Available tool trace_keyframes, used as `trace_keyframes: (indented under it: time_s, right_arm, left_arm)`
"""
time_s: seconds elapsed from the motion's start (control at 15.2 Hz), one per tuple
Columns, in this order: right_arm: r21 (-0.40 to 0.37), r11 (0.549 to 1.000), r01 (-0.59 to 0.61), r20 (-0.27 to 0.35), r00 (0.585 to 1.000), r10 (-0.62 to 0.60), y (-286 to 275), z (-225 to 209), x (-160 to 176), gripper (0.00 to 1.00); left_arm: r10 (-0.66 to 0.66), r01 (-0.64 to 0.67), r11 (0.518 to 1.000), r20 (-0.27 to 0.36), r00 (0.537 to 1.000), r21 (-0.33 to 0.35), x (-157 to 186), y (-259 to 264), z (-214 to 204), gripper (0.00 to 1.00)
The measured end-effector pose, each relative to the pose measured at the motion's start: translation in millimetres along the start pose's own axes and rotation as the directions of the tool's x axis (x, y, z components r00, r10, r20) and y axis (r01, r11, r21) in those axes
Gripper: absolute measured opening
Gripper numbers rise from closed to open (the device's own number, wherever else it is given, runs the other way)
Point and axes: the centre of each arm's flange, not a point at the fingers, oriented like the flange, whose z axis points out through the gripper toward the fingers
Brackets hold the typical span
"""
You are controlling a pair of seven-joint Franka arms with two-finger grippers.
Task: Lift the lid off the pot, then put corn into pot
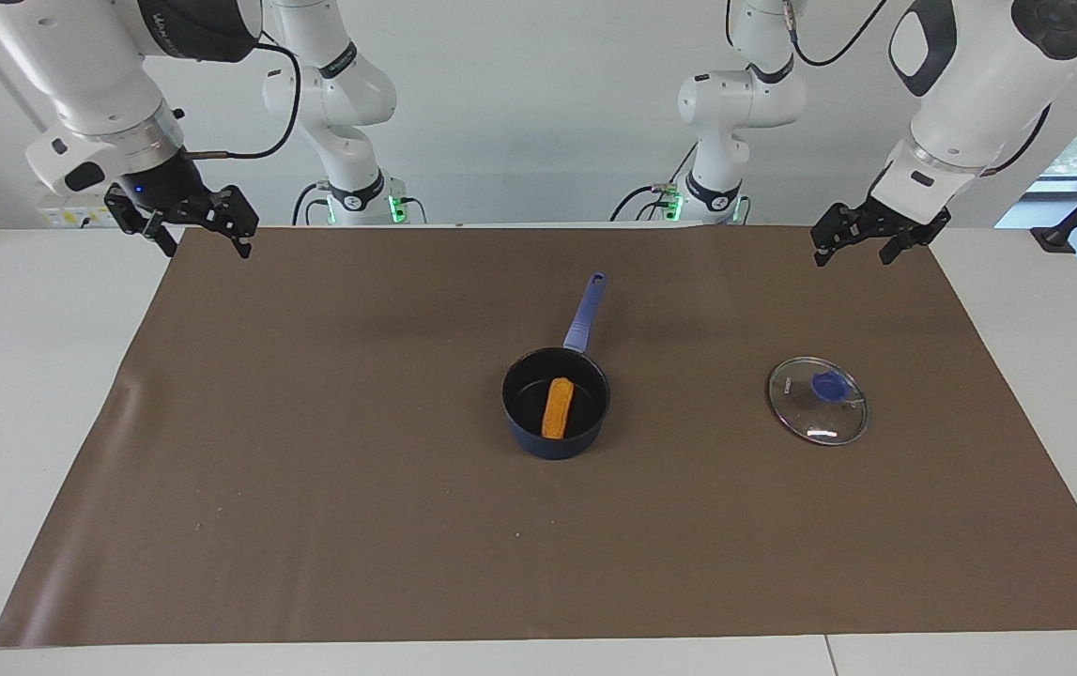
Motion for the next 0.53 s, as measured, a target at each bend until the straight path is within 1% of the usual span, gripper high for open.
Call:
trace_keyframes:
  time_s: [0.53]
  right_arm:
    - [0.000, 1.000, 0.000, -0.008, 1.000, 0.000, 0.0, -0.8, 0.9, 1.00]
  left_arm:
    - [-0.006, 0.006, 1.000, -0.004, 1.000, 0.000, -0.9, -2.9, -1.8, 1.00]
